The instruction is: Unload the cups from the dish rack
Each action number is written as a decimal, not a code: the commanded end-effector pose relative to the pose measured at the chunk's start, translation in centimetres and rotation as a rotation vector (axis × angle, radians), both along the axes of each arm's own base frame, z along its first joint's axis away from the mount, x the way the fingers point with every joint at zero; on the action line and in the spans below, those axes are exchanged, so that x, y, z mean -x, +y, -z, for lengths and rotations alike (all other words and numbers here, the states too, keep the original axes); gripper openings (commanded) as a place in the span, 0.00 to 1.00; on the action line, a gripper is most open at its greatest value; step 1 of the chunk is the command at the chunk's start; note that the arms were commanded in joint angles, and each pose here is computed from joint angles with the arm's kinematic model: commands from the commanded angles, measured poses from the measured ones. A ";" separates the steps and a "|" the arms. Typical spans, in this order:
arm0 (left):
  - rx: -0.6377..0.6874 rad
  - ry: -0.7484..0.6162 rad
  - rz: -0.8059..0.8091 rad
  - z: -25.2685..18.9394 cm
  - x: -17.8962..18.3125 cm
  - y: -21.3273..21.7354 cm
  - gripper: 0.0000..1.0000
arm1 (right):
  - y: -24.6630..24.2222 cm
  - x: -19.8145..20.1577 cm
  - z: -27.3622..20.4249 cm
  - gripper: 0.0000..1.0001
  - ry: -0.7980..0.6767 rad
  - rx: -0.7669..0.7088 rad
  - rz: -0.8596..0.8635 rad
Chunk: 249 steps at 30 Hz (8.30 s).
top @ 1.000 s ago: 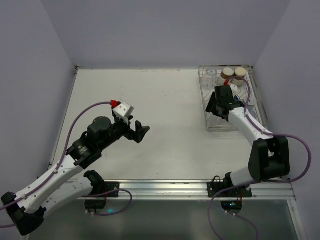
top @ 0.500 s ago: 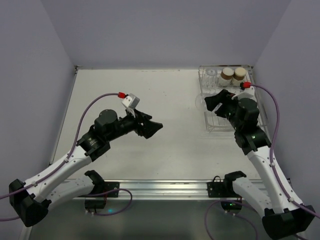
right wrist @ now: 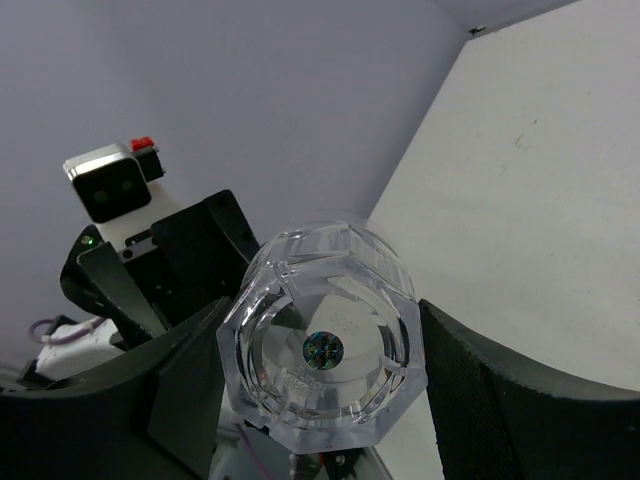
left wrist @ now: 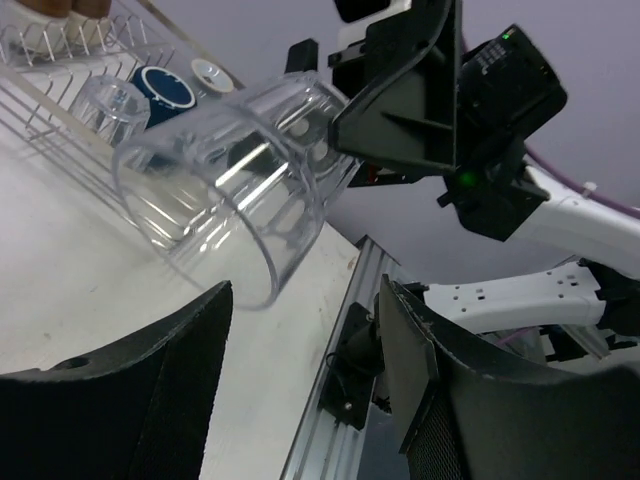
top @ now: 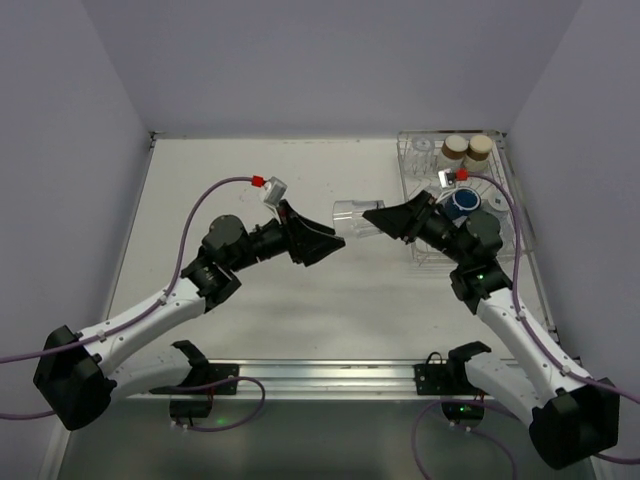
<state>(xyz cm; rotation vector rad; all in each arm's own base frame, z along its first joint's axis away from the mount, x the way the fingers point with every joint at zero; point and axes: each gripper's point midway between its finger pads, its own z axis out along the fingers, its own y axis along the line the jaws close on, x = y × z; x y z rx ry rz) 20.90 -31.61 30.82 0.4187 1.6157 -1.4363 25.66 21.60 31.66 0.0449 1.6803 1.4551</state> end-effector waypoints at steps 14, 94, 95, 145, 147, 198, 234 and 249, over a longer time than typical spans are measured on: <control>0.093 -0.071 -0.092 -1.8 -1.9 0.2 0.00 | 4.1 1.7 2.2 0.48 0.096 -0.168 -0.251; -0.359 -0.334 -0.241 0.3 1.8 10.2 1.00 | -25.9 -8.7 14.4 0.81 0.535 0.961 0.985; -0.356 -0.340 -0.238 0.1 2.0 10.1 1.00 | -26.0 -8.7 14.8 0.82 0.553 0.978 0.978; -0.023 -0.014 -0.128 2.5 -0.2 3.5 0.99 | -5.3 -3.0 2.5 0.32 0.034 0.221 0.321; 0.040 -0.010 -0.102 2.2 -0.6 2.5 0.95 | -3.7 -1.8 3.2 0.32 0.032 0.157 0.238; -1.217 0.294 -0.581 17.7 -15.2 12.6 0.00 | -2.2 1.7 12.6 0.99 0.093 0.348 0.230; -0.872 0.145 -0.483 6.4 -17.1 8.0 0.83 | -5.0 0.7 10.0 0.75 0.110 0.453 0.370; -0.409 -0.245 -0.117 1.0 2.1 7.9 0.84 | -23.3 -4.7 11.1 0.55 0.324 0.720 1.125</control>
